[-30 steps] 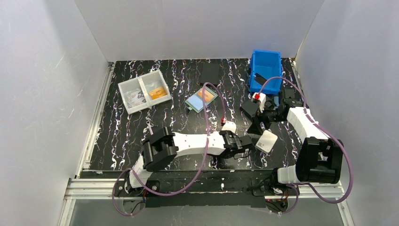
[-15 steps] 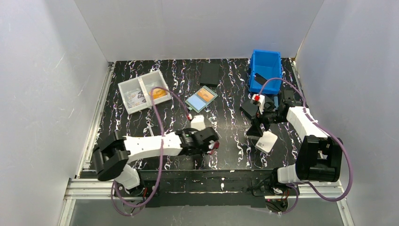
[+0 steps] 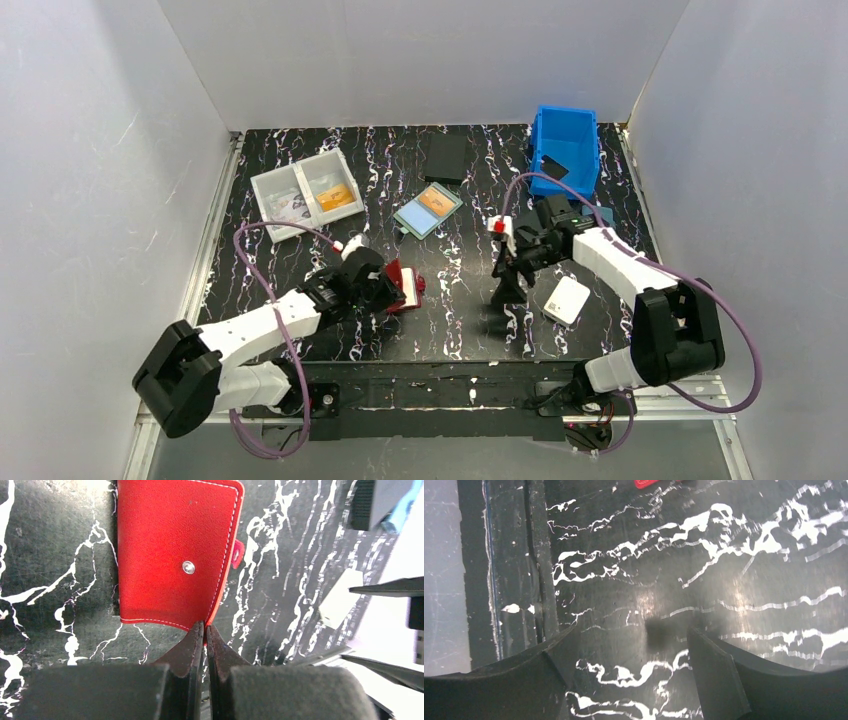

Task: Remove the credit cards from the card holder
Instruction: Open the card holder at the center of the board.

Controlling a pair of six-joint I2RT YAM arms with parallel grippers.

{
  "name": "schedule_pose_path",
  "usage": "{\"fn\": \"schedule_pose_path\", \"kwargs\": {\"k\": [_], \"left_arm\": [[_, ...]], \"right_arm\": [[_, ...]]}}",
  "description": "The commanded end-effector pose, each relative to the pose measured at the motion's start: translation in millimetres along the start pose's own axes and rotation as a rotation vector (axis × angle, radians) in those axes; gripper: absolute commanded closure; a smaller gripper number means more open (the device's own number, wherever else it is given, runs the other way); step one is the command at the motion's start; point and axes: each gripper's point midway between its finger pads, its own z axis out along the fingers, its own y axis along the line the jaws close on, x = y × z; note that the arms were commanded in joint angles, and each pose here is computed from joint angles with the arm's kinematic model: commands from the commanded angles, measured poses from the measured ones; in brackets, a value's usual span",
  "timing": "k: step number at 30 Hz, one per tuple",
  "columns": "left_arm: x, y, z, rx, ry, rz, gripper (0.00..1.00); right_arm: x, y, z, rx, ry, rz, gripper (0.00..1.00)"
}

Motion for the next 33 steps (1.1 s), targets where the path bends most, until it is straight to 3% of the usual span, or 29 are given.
{"fn": "schedule_pose_path", "kwargs": {"k": [1,12,20,25,28,33], "left_arm": [[2.8,-21.2,-12.7,0.168,0.064,-0.008,1.0],[11.2,-5.4,-19.5,0.159,0.079,-0.056,1.0],[14.1,1.8,-20.6,0.159,0.077,-0.081,1.0],[16.6,5.9,-20.0,0.165,0.076,-0.104,1.0],[15.9,12.5,-20.3,0.154,0.059,-0.116,1.0],[12.2,34.7,-18.4,0.078,0.022,-0.129,1.0]], "right_arm": [[-16.7,-8.8,28.3,0.021,0.033,-0.145,0.13],[-83.9,-46.4,122.3,0.324,0.006,-0.294,0.13],[-81.3,-45.7,136.9,0.358,0.026,-0.225,0.17],[-72.0,-60.3,137.9,0.454,0.075,-0.167,0.35],[-66.3,-63.5,135.1,0.479,0.097,-0.156,0.62],[-63.8,-70.4,115.4,0.569,0.107,-0.166,0.94]]}}
